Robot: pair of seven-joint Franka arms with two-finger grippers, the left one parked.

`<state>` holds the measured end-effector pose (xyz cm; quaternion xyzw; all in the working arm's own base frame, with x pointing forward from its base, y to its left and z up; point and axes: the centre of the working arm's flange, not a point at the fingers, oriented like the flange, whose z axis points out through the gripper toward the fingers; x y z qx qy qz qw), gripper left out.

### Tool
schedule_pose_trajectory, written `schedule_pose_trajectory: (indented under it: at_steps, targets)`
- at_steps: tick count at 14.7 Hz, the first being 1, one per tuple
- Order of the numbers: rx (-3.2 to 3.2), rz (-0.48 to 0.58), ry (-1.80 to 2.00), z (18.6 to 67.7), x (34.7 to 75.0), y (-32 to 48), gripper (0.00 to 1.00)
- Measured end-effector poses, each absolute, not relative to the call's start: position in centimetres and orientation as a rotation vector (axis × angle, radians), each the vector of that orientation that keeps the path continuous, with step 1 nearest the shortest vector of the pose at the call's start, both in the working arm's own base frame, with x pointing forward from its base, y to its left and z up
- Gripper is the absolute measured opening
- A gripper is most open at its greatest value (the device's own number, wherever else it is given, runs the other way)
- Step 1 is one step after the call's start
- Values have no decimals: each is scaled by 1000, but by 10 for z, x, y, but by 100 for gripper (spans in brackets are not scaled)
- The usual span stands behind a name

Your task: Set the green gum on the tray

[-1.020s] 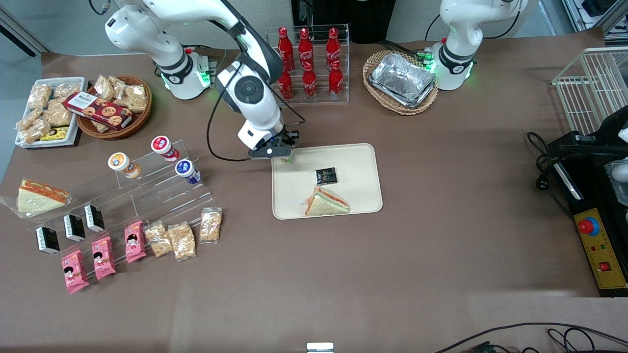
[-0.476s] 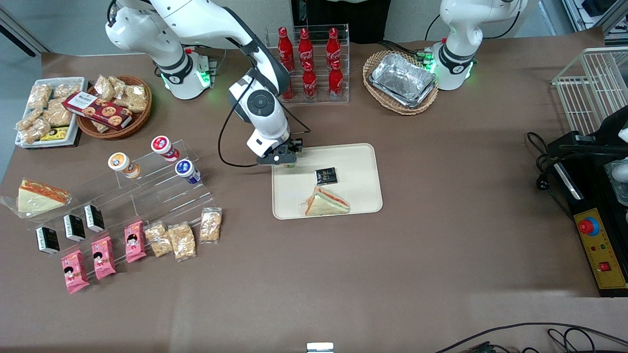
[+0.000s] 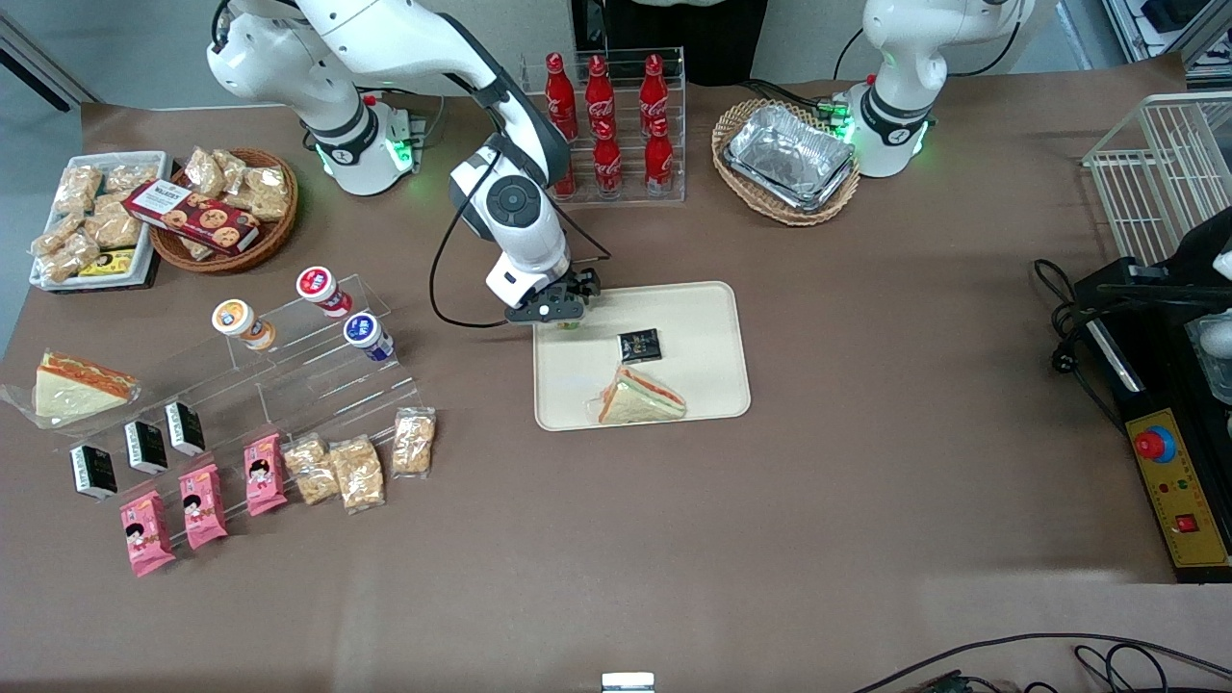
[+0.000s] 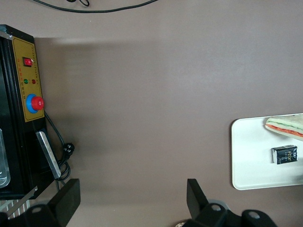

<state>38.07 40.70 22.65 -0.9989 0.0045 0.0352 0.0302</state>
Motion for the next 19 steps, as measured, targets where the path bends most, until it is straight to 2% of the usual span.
schedule_pose_trajectory:
  at_steps: [6, 8, 10, 13, 16, 19]
  targets:
    - [-3078, 105, 15, 228, 382, 407, 100]
    - [-3060, 75, 33, 245, 392, 407, 100]
    - [-3075, 64, 37, 293, 413, 395, 100]
    - [-3124, 32, 27, 400, 449, 347, 100]
    - [-3114, 70, -30, 484, 497, 245, 100]
    - [-3096, 149, -99, 521, 533, 120, 100]
